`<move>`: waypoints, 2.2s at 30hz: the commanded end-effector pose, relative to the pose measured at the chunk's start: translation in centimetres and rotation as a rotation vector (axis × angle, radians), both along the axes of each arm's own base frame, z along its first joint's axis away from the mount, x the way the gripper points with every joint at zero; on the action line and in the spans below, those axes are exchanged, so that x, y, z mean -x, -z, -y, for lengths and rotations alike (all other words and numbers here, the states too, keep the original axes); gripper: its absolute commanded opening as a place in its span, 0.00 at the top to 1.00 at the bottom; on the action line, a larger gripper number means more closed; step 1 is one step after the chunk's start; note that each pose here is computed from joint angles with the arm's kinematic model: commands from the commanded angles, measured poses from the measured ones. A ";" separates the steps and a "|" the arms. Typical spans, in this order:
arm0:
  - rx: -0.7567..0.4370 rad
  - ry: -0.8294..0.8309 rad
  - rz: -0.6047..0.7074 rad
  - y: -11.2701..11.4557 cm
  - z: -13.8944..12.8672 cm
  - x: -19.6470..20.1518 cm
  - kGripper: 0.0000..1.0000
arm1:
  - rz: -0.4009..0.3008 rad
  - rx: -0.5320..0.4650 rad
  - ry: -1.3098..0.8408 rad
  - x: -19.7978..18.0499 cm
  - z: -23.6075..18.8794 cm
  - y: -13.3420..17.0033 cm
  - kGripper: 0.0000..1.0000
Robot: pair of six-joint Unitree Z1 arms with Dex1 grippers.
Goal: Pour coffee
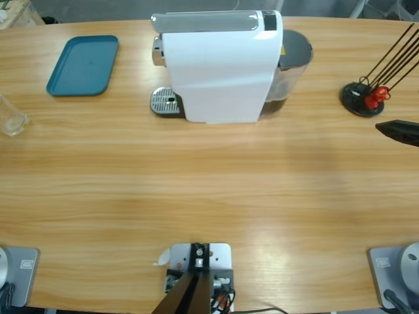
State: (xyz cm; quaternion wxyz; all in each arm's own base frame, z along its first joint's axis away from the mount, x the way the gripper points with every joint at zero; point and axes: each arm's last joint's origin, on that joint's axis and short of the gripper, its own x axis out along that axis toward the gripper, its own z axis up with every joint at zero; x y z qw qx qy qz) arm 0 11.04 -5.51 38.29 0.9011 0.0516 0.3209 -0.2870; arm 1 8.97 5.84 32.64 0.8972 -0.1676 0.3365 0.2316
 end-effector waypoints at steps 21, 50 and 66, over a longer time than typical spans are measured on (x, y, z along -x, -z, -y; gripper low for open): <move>0.210 -0.086 -0.261 -1.6 3.0 -5.1 0.08 | 0.020 -0.017 -0.001 0.8 0.6 0.3 0.00; 0.368 -0.182 -0.635 1.1 12.2 -19.3 0.19 | 0.014 -0.009 -0.003 0.7 0.5 0.3 0.01; 0.364 -0.178 -0.681 3.0 15.2 -22.6 0.33 | 0.024 -0.017 -0.003 0.9 0.7 0.3 0.03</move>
